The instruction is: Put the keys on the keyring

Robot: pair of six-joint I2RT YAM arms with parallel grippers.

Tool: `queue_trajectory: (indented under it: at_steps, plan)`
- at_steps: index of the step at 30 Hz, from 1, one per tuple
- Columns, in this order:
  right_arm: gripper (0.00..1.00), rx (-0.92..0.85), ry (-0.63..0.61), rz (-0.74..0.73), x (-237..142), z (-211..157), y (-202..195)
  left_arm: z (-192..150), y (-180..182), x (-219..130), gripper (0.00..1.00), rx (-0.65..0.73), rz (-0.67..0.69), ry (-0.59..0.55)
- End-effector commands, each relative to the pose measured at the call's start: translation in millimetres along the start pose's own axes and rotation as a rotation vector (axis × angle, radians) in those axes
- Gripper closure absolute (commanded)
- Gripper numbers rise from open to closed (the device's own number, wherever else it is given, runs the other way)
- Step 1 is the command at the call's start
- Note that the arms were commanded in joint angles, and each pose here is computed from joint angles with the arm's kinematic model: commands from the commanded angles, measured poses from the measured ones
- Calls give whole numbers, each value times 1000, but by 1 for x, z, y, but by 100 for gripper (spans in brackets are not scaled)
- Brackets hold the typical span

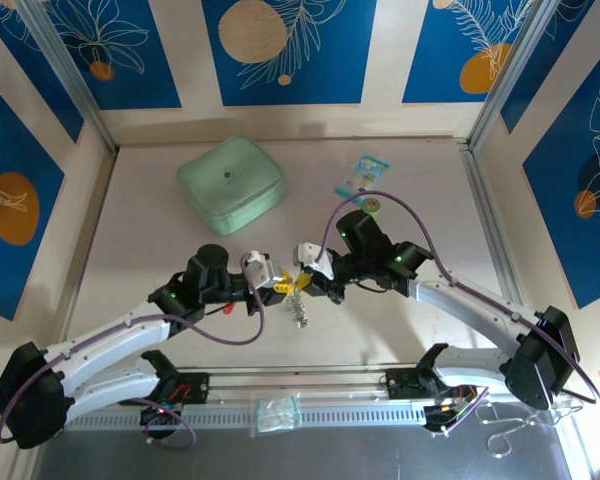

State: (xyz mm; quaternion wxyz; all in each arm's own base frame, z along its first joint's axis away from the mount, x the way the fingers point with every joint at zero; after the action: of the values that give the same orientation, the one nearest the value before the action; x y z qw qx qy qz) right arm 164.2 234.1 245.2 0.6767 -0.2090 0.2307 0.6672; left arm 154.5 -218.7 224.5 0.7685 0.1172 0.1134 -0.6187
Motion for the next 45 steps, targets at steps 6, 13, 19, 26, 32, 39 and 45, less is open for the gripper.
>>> queue_trajectory:
  at_steps: [6,13,19,26,32,39,45]
  plan:
    - [100,-72,38,28,-5,13,7,9,-3,4,94,26,-72,15]
    - [73,57,-150,22,-20,4,5,14,-5,0,100,31,-66,-71]
    - [72,148,-219,27,-17,-15,8,12,-9,-3,100,32,-57,-166]
    - [72,171,-231,30,-11,-20,5,9,-11,-4,100,30,-67,-209]
    - [68,169,-247,34,-8,-17,3,7,-13,-4,100,21,-79,-211]
    - [76,152,-277,76,-4,-9,3,7,-13,-3,100,17,-89,-226]
    - [91,142,-295,97,-4,-6,3,8,-13,-3,100,14,-89,-230]
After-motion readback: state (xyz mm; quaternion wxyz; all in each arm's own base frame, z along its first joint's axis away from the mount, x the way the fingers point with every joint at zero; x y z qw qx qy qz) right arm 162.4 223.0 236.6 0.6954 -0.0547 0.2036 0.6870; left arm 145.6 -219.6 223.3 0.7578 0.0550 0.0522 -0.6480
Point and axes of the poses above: each hand's point on the last joint's axis, 136 mm out from that joint toward the fingers, its own x axis out along the fingers, its own y axis along the line the jaws close on, z = x × y, the point moved 8 cm from there along -x, back along the fingers
